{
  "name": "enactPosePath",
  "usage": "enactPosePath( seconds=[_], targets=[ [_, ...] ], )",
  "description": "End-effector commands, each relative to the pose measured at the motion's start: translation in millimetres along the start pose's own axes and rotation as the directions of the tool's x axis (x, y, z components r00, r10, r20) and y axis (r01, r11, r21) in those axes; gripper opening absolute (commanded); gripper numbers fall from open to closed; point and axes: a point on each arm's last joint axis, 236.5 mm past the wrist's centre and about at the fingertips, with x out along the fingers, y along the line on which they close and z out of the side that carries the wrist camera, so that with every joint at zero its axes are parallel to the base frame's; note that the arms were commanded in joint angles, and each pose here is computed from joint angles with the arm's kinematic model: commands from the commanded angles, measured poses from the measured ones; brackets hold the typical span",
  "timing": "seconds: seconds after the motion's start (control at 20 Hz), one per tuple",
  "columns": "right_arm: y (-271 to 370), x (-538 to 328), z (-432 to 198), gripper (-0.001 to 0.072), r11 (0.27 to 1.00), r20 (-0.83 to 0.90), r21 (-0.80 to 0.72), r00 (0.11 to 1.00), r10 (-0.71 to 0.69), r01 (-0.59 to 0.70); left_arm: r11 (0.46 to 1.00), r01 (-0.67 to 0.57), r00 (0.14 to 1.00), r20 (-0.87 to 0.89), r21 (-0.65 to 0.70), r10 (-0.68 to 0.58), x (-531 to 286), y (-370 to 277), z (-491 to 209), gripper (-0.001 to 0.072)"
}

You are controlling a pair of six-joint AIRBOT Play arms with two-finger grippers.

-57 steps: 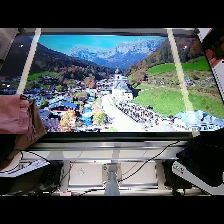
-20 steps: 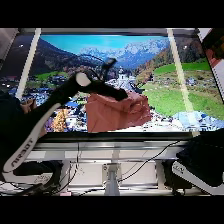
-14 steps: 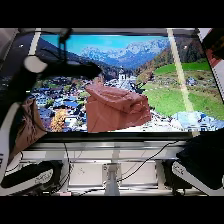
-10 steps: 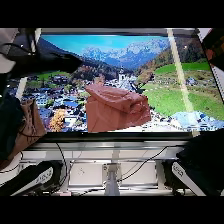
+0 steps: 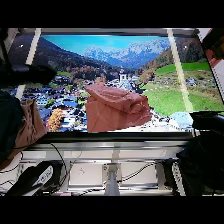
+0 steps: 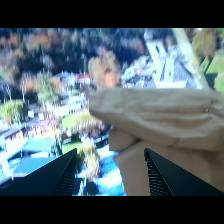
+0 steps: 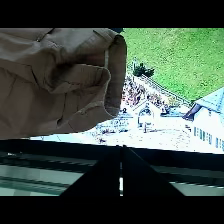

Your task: Fold the clothes and pants, and hang the long-sleeved shirts on hangers.

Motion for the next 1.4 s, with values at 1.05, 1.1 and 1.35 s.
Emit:
enactPosePath(
  seconds=[1.05, 1.1, 1.35],
  targets=[
    [26.4, 227.7, -97.1, 0.0629, 0.636, -0.251, 0.754, 0.821, 0.512, -0.166, 0.955, -0.030, 0.919, -0.383, -0.294, -0.090, 73.3, 9.3, -218.3, 0.0471],
    [27.8, 230.5, -89.6, 0.0628, 0.619, -0.220, 0.762, 0.825, 0.521, -0.188, 0.955, -0.030, 0.919, -0.383, -0.294, -0.089, 73.3, 9.4, -218.2, 0.0471],
    [40.6, 238.3, -81.5, 0.0628, 0.651, -0.233, 0.728, 0.815, 0.531, -0.216, 0.955, -0.030, 0.920, -0.381, -0.294, -0.088, 73.6, 9.8, -217.7, 0.0471]
  ],
)
